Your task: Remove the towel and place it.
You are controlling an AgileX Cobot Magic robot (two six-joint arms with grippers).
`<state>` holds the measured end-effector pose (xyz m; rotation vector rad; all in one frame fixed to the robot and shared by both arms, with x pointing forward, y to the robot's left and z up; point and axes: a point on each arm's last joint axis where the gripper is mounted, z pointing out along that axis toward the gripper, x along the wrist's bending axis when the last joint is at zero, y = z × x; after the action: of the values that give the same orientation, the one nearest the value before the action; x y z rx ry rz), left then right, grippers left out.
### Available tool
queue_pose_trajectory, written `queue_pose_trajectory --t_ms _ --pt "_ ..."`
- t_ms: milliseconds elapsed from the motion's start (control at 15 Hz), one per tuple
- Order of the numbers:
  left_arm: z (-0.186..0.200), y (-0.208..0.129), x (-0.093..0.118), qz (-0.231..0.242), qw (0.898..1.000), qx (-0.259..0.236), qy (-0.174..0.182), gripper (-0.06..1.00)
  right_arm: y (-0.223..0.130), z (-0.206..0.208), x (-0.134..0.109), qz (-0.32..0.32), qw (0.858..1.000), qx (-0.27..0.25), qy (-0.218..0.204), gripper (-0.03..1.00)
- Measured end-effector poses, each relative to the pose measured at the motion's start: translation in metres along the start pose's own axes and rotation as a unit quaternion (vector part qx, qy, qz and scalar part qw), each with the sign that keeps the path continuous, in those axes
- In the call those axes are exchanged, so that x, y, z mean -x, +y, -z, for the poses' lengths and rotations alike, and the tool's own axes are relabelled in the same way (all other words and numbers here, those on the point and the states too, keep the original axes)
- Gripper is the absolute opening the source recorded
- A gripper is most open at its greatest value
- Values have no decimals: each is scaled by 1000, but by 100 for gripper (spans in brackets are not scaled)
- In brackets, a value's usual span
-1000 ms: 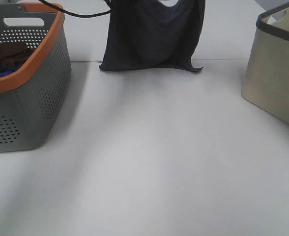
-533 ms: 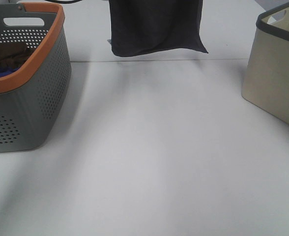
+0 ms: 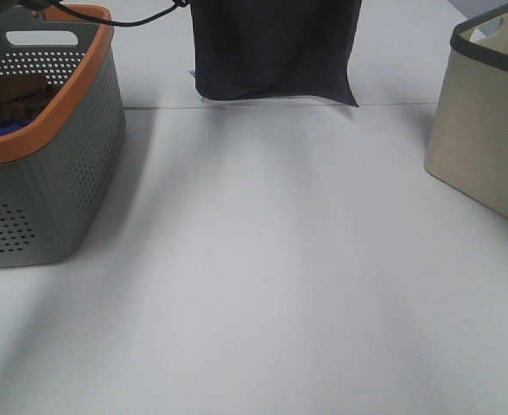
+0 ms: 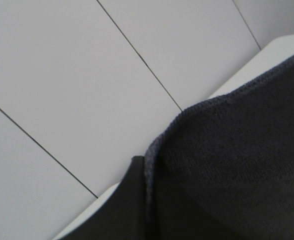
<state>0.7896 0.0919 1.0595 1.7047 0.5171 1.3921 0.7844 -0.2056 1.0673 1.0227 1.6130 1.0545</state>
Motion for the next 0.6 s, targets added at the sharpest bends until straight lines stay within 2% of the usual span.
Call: queue_pose_trajectory --t_ms 67,200,333,467,600 --pt "0 -2 3 0 1000 -14 -2 0 -5 -1 -1 -6 1000 -15 6 0" --pt "1 -5 16 3 997 -70 -14 0 -25 -1 -9 -21 993 -106 48 0" --pt "5 -5 40 22 988 -145 -38 0 -42 7 -18 -26 972 -212 99 0" --pt "15 -8 65 36 967 -240 -74 0 -57 20 -26 -25 937 -316 148 0" --pt "27 -16 80 43 936 -326 -123 0 -58 36 -29 -24 905 -384 181 0"
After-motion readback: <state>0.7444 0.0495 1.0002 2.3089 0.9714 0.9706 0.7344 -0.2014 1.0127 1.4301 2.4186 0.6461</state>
